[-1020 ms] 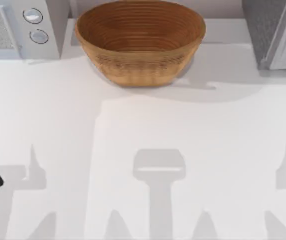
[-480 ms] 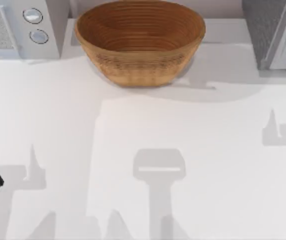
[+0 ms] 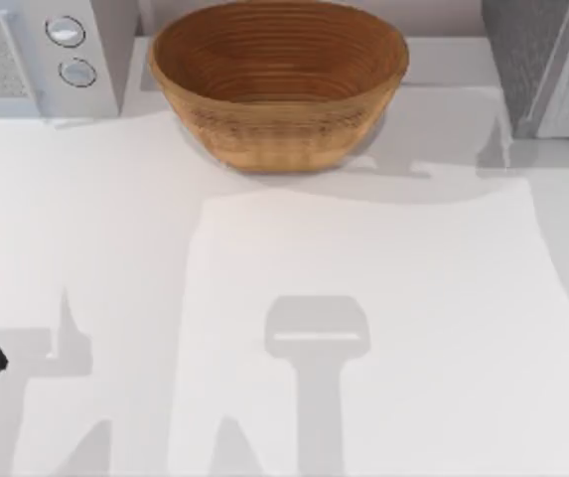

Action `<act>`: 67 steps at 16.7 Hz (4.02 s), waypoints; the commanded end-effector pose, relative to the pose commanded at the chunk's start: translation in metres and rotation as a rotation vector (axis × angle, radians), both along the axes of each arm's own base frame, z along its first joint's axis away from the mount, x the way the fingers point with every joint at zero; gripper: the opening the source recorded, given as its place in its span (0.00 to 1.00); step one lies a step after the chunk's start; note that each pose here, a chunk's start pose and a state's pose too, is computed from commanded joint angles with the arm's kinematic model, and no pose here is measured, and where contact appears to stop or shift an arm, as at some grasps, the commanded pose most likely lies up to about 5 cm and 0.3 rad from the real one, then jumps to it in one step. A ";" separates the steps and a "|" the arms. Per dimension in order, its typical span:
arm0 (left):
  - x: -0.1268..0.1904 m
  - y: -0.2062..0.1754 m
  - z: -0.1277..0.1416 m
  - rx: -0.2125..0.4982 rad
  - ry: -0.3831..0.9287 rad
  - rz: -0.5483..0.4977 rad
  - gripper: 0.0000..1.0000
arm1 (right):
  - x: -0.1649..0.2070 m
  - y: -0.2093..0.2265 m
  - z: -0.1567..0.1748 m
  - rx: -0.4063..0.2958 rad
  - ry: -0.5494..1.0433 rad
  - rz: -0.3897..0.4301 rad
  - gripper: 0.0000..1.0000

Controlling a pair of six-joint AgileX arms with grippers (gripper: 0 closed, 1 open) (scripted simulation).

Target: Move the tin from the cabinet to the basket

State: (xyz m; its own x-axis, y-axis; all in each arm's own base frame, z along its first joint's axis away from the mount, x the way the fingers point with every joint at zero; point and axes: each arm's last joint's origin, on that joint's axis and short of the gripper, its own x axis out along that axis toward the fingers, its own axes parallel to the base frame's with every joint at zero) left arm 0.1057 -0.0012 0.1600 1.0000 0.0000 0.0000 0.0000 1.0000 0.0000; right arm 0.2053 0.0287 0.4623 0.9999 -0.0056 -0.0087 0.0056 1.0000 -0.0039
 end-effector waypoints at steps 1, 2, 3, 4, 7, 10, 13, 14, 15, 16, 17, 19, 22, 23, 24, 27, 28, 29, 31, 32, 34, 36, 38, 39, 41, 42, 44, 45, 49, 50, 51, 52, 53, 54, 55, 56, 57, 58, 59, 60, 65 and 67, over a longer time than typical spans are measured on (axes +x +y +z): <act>0.000 0.000 0.000 0.000 0.000 0.000 1.00 | 0.010 0.003 0.012 0.001 -0.003 0.000 1.00; 0.000 0.000 0.000 0.000 0.000 0.000 1.00 | 0.019 0.006 0.022 0.002 -0.006 0.001 1.00; 0.000 0.000 0.000 0.000 0.000 0.000 1.00 | 0.027 0.010 0.030 0.002 -0.008 0.002 1.00; 0.000 0.000 0.000 0.000 0.000 0.000 1.00 | 0.035 0.012 0.037 0.003 -0.009 0.003 1.00; 0.000 0.000 0.000 0.000 0.000 0.000 1.00 | 0.049 0.018 0.047 0.004 -0.009 0.005 1.00; 0.000 0.000 0.000 0.000 0.000 0.000 1.00 | 0.051 0.019 0.048 0.004 -0.009 0.006 1.00; 0.000 0.000 0.000 0.000 0.000 0.000 1.00 | 0.051 0.018 0.048 0.004 -0.013 0.002 1.00; 0.000 0.000 0.000 0.000 0.000 0.000 1.00 | 0.054 0.019 0.050 0.003 -0.019 0.000 1.00; 0.000 0.000 0.000 0.000 0.000 0.000 1.00 | 0.060 0.020 0.051 0.002 -0.024 -0.003 1.00; 0.000 0.000 0.000 0.000 0.000 0.000 1.00 | 0.068 0.023 0.051 0.001 -0.026 -0.004 1.00; 0.000 0.000 0.000 0.000 0.000 0.000 1.00 | 0.077 0.026 0.050 0.001 -0.025 -0.006 1.00; 0.000 0.000 0.000 0.000 0.000 0.000 1.00 | 0.096 0.033 0.046 0.001 -0.020 -0.006 1.00; 0.000 0.000 0.000 0.000 0.000 0.000 1.00 | 0.105 0.037 0.044 0.002 -0.020 -0.006 1.00; 0.000 0.000 0.000 0.000 0.000 0.000 1.00 | 0.105 0.037 0.044 0.002 -0.020 -0.006 1.00; 0.000 0.000 0.000 0.000 0.000 0.000 1.00 | 0.105 0.035 0.043 0.001 -0.015 -0.009 1.00; 0.000 0.000 0.000 0.000 0.000 0.000 1.00 | 0.113 0.036 0.045 0.002 -0.019 -0.007 1.00; 0.000 0.000 0.000 0.000 0.000 0.000 1.00 | 0.119 0.036 0.046 0.002 -0.020 -0.006 1.00; 0.000 0.000 0.000 0.000 0.000 0.000 1.00 | 0.126 0.036 0.046 0.002 -0.020 -0.006 1.00; 0.000 0.000 0.000 0.000 0.000 0.000 1.00 | 0.141 0.036 0.046 0.002 -0.020 -0.006 1.00; 0.000 0.000 0.000 0.000 0.000 0.000 1.00 | 0.148 0.036 0.046 0.002 -0.020 -0.006 1.00; 0.000 0.000 0.000 0.000 0.000 0.000 1.00 | 0.160 0.036 0.045 0.002 -0.020 -0.006 1.00; 0.000 0.000 0.000 0.000 0.000 0.000 1.00 | 0.165 0.036 0.045 0.002 -0.020 -0.006 1.00; 0.000 0.000 0.000 0.000 0.000 0.000 1.00 | 0.165 0.036 0.045 0.002 -0.020 -0.006 1.00; 0.000 0.000 0.000 0.000 0.000 0.000 1.00 | 0.165 0.036 0.045 0.002 -0.020 -0.006 1.00; 0.000 0.000 0.000 0.000 0.000 0.000 1.00 | 0.165 0.036 0.045 0.002 -0.020 -0.006 0.85; 0.000 0.000 0.000 0.000 0.000 0.000 1.00 | 0.165 0.036 0.045 0.002 -0.020 -0.006 0.77; 0.000 0.000 0.000 0.000 0.000 0.000 1.00 | 0.165 0.036 0.045 0.002 -0.020 -0.006 0.62; 0.000 0.000 0.000 0.000 0.000 0.000 1.00 | 0.165 0.036 0.045 0.002 -0.020 -0.006 0.55; 0.000 0.000 0.000 0.000 0.000 0.000 1.00 | 0.165 0.036 0.045 0.002 -0.020 -0.006 0.25; 0.000 0.000 0.000 0.000 0.000 0.000 1.00 | 0.165 0.036 0.045 0.002 -0.020 -0.006 0.17; 0.000 0.000 0.000 0.000 0.000 0.000 1.00 | 0.165 0.036 0.045 0.002 -0.020 -0.006 0.10; 0.000 0.000 0.000 0.000 0.000 0.000 1.00 | 0.165 0.036 0.045 0.002 -0.020 -0.006 0.02; 0.000 0.000 0.000 0.000 0.000 0.000 1.00 | 0.165 0.036 0.045 0.002 -0.020 -0.006 0.00; 0.000 0.000 0.000 0.000 0.000 0.000 1.00 | 0.165 0.036 0.045 0.002 -0.020 -0.006 0.00; 0.000 0.000 0.000 0.000 0.000 0.000 1.00 | 0.165 0.036 0.045 0.002 -0.020 -0.006 0.00; 0.000 0.000 0.000 0.000 0.000 0.000 1.00 | 0.165 0.036 0.045 0.002 -0.020 -0.006 0.00; 0.000 0.000 0.000 0.000 0.000 0.000 1.00 | 0.165 0.036 0.045 0.002 -0.020 -0.006 0.00; 0.000 0.000 0.000 0.000 0.000 0.000 1.00 | 0.165 0.036 0.045 0.002 -0.020 -0.006 0.00; 0.000 0.000 0.000 0.000 0.000 0.000 1.00 | 0.165 0.036 0.045 0.002 -0.020 -0.006 0.00; 0.000 0.000 0.000 0.000 0.000 0.000 1.00 | 0.165 0.036 0.045 0.002 -0.020 -0.006 0.00; 0.000 0.000 0.000 0.000 0.000 0.000 1.00 | 0.137 0.042 0.059 0.001 -0.021 -0.004 0.00; 0.000 0.000 0.000 0.000 0.000 0.000 1.00 | 0.106 0.045 0.072 0.000 -0.019 -0.007 0.00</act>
